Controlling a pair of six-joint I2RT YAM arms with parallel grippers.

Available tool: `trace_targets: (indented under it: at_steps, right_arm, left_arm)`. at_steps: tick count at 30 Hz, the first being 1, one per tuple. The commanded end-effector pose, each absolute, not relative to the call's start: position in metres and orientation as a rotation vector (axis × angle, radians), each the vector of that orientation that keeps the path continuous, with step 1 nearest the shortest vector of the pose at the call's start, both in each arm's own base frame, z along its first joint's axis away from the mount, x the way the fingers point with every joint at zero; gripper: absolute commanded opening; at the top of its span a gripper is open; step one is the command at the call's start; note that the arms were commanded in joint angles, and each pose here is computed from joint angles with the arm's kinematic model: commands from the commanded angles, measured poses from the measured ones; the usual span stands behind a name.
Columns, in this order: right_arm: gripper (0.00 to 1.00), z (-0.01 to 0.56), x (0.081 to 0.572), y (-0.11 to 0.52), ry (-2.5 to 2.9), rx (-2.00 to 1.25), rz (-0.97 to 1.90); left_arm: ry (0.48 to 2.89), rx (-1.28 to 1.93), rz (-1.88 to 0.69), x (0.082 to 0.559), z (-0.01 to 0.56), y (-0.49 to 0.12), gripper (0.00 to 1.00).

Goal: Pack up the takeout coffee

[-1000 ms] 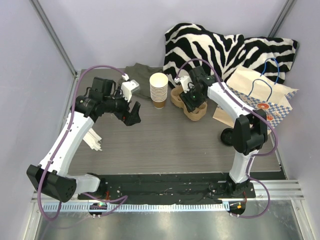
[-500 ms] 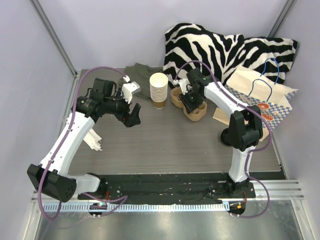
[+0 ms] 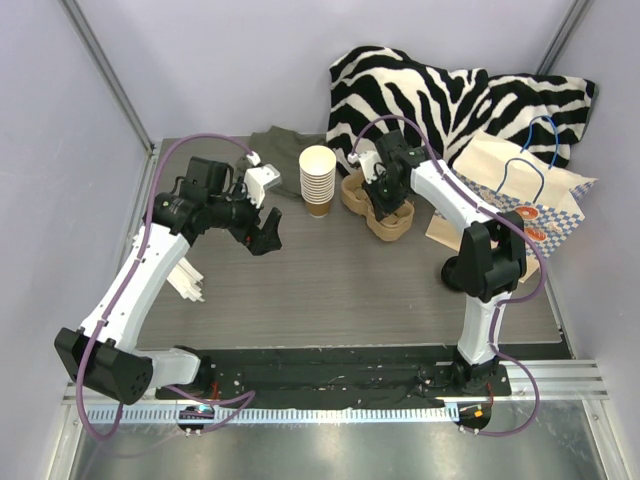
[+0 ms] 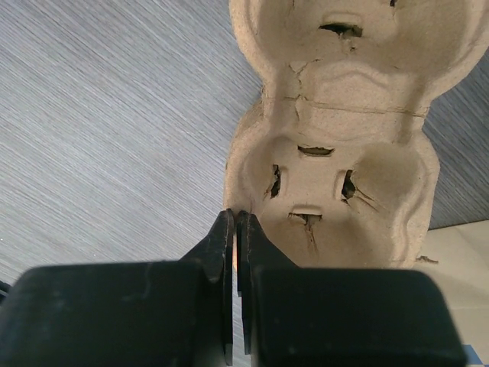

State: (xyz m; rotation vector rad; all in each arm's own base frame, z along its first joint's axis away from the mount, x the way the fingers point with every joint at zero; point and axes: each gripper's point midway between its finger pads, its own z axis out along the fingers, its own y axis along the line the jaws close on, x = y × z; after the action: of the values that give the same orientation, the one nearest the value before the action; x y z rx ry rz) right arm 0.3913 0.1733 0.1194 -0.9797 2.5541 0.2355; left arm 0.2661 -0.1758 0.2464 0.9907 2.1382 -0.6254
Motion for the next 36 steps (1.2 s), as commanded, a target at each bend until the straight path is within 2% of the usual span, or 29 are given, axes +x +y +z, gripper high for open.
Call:
trace_targets:
  at_steps: [1, 16, 25, 32, 36]
  right_arm:
    - [0.01, 0.151, 0.399, 0.176, 2.459, -0.982, 0.241]
    - [0.01, 0.199, 0.402, 0.18, 2.31, -0.914, 0.253]
    - [0.01, 0.211, 0.396, 0.183, 2.281, -0.91, 0.284]
    - [0.01, 0.199, 0.387, 0.183, 2.32, -0.949, 0.313]
    - [0.01, 0.217, 0.378, 0.184, 2.296, -0.94, 0.334]
  left_arm:
    - [2.089, 1.013, -0.648, 0.268, 0.252, -0.181, 0.91]
    - [2.086, 1.013, -0.665, 0.269, 0.253, -0.183, 0.91]
    - [2.087, 1.012, -0.669, 0.269, 0.252, -0.184, 0.91]
    - [2.084, 1.016, -0.67, 0.269, 0.253, -0.184, 0.91]
    - [2.102, 0.993, -0.669, 0.268, 0.252, -0.183, 0.91]
